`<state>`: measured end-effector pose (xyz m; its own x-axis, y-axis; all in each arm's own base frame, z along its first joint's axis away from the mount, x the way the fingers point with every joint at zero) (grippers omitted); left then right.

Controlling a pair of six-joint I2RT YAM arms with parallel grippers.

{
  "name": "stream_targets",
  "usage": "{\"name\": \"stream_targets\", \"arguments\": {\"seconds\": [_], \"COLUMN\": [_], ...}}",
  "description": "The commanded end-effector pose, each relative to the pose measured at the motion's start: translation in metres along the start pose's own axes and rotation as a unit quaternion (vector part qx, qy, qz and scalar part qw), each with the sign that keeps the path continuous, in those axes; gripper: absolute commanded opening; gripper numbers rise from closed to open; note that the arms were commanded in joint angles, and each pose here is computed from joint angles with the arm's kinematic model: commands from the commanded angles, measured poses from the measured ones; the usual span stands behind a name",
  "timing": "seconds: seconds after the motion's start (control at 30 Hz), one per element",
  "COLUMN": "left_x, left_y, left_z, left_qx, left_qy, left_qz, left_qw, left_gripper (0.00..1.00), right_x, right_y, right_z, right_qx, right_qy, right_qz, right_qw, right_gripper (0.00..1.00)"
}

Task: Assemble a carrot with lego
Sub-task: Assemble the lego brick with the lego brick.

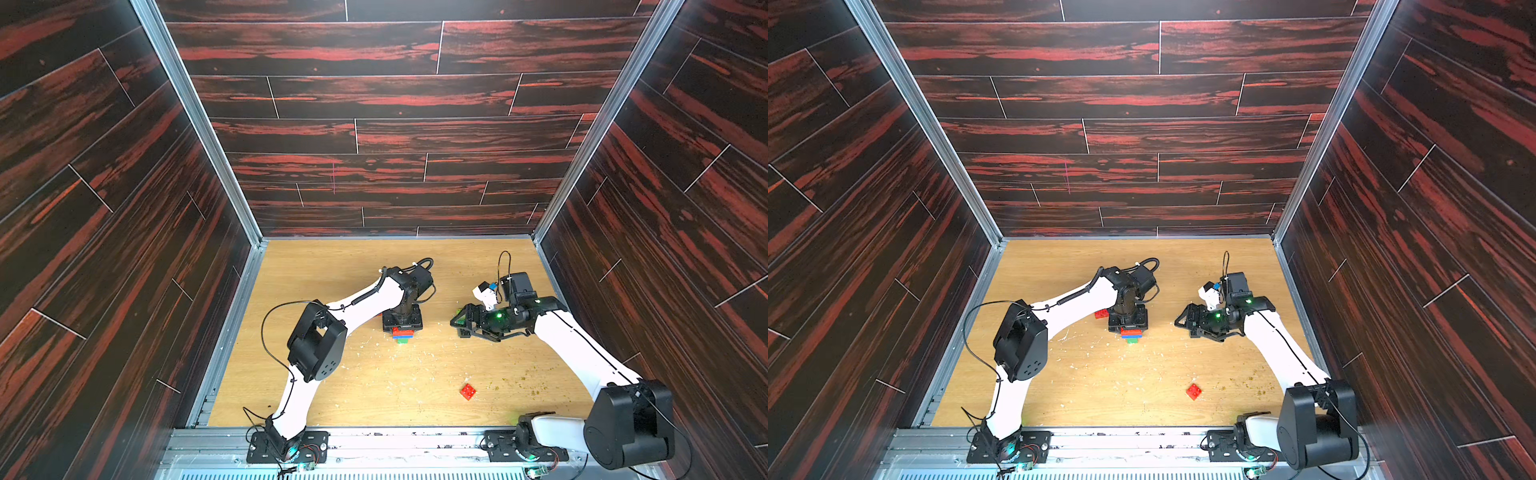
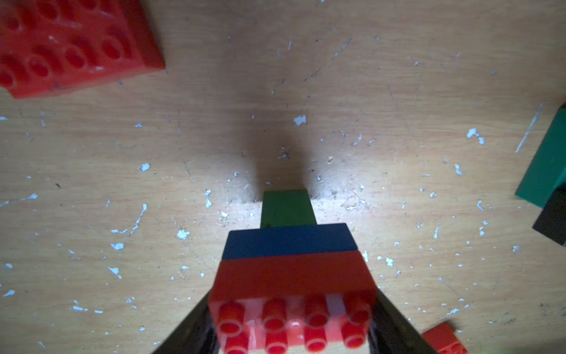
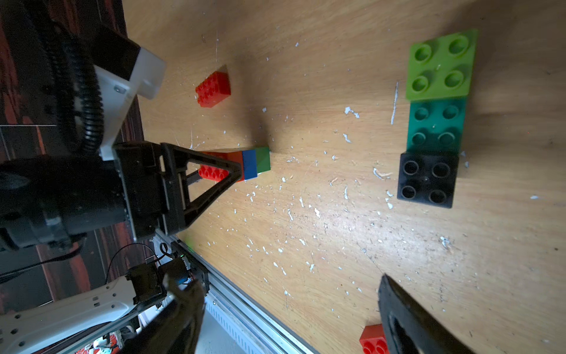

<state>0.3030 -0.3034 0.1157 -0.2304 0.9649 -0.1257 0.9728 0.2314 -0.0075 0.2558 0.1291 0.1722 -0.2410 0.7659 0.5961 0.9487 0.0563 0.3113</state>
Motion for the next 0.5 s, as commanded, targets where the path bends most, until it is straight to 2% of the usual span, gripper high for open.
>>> {"name": "stream_targets", "arguments": {"seconds": [0.0,0.27,0.47], "left_x": [-0.005,-0.007,-0.005], "left_y": [0.005,0.006,0.007], "left_z": [-0.008,-0.015,-0.031], "left_qx": [-0.014,-0.019,-0.037], "left_qy": [-0.01,-0.021,-0.026], "left_qz": [-0.004,-0.006,-0.002], "left_qw": [1.0,1.0,0.999], "left_gripper": [0.74,0.8,0.88], "right_x": [0.0,-0.001,-0.002], "right_y": [0.005,0.004,0.004], "right_z": [-0.003,-0.004,-0.004], "right_qx": [0.002,0.003,0.002], "right_qy": [-0.002,-0.003,-0.003], "right_qz": [-0.003,-0.001,-0.001], "right_qw": [1.0,1.0,1.0], "right_gripper": [0.9,0.9,0.9]}}
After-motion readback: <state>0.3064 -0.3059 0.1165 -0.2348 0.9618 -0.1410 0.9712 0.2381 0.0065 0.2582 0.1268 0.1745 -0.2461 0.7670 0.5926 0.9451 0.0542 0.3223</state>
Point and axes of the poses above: each gripper's point midway between its finger pads, its own z axis out along the fingers, its own x axis along the line the jaws close on, y = z × x, the point moved 4 cm from there along -z, back along the fingers, and after that the axes turned 11 degrees about -z, right-handed, at the moved point
